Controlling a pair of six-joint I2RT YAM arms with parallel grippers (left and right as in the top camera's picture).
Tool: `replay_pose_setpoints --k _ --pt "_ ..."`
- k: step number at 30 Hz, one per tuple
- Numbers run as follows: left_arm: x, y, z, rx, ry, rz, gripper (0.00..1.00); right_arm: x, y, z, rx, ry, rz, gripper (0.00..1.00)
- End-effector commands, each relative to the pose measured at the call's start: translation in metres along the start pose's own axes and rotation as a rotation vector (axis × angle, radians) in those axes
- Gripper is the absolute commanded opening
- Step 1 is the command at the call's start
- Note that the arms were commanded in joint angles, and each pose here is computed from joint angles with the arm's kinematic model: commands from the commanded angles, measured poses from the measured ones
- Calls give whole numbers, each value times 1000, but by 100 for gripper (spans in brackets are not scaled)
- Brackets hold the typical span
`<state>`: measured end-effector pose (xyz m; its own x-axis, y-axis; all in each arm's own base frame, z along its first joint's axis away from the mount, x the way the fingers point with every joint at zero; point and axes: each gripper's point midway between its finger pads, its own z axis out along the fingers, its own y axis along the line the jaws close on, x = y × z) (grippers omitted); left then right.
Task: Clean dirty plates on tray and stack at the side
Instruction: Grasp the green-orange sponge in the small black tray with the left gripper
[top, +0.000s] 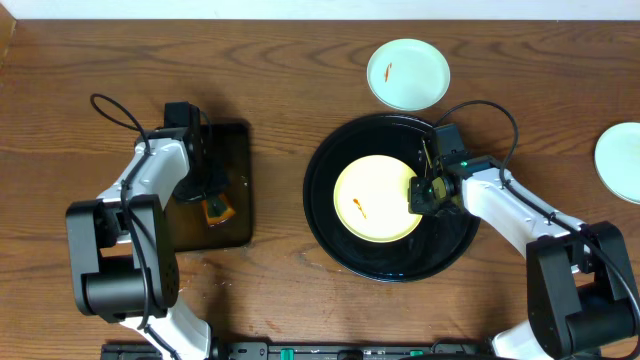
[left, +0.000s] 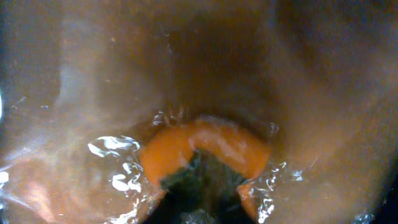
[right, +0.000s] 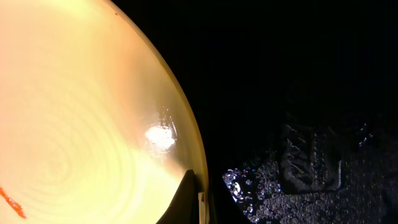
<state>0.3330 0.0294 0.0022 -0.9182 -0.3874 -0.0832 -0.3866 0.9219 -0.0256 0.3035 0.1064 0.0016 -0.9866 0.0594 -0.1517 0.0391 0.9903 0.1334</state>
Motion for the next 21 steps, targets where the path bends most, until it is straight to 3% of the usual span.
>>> replay_pose_setpoints --k 1,5,6,8,11,21 --pt "-2 -1 2 -2 2 -3 7 26 -23 20 103 83 -26 1" --pt "-6 -3 -19 13 -34 -2 7 26 -23 20 103 83 -26 1" --pt "-7 -3 -25 17 -48 -2 15 26 -23 20 103 83 -26 1" --pt "-8 -4 -37 26 -75 -2 40 26 -23 20 103 83 -26 1" --pt "-4 -2 -53 31 -89 -2 54 26 -23 20 103 83 -26 1" --pt "23 3 -46 7 3 3 56 27 -23 19 104 88 -25 1"
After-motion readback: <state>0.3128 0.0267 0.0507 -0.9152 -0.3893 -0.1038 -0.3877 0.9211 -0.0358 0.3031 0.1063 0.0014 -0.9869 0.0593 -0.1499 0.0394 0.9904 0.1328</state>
